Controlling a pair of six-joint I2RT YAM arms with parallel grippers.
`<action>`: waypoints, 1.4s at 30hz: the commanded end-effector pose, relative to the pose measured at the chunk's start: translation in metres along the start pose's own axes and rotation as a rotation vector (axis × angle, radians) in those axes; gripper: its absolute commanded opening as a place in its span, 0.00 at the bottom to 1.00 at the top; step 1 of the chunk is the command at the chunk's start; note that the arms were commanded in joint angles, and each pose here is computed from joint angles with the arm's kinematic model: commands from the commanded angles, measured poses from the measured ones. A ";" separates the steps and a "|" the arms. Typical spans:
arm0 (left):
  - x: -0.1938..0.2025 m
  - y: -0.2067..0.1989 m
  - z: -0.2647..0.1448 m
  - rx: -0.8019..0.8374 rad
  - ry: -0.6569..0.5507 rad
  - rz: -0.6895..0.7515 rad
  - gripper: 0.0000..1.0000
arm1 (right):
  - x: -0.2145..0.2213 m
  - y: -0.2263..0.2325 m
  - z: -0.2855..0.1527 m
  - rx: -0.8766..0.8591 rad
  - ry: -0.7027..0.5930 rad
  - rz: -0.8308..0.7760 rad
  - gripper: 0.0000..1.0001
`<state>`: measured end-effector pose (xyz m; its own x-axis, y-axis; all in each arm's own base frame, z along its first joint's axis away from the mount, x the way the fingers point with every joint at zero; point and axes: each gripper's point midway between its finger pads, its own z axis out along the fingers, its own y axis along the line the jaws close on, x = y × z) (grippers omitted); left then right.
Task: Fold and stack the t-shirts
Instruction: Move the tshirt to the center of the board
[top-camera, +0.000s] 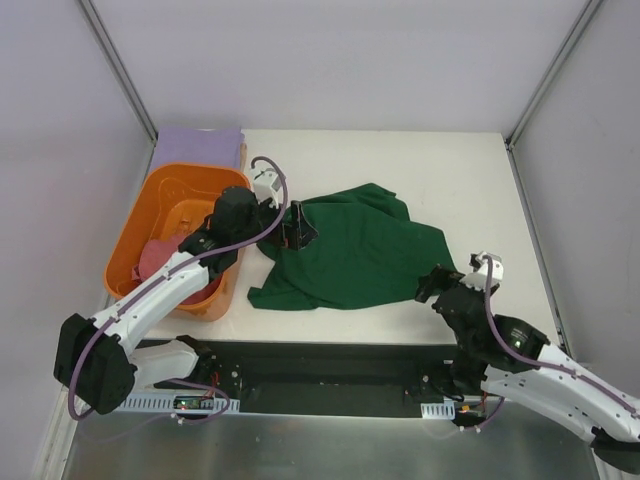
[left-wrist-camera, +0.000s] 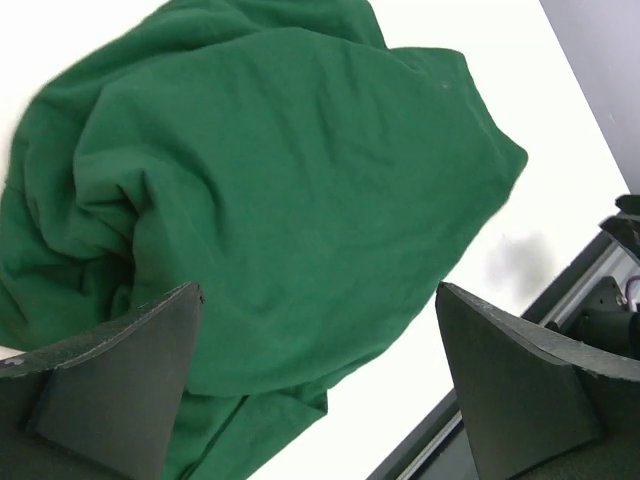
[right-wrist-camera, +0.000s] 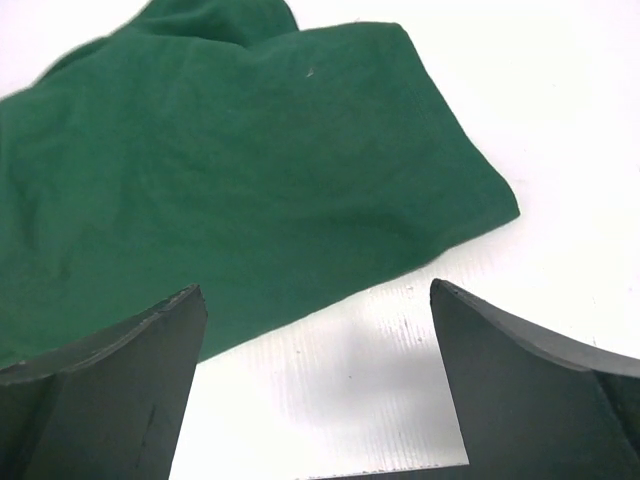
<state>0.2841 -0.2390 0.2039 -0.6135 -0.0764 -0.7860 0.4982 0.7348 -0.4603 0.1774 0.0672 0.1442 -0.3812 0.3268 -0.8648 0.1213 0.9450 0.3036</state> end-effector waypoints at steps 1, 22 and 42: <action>0.005 -0.018 -0.010 0.051 -0.026 -0.027 0.99 | -0.013 0.008 0.002 0.054 -0.006 -0.021 0.96; 0.111 0.053 0.045 -0.247 0.232 -0.146 0.99 | 0.066 0.037 0.110 0.152 0.501 -0.159 0.96; 0.042 0.039 0.163 -0.147 0.281 -0.052 0.99 | 0.053 -0.033 0.160 0.256 0.666 0.033 0.96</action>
<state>0.3733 -0.3119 0.0492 -0.8181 0.0320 -0.5742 0.3061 0.8694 -0.3877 0.3120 0.0731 0.0248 -0.8169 0.3883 -0.4266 0.3401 0.9215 0.1875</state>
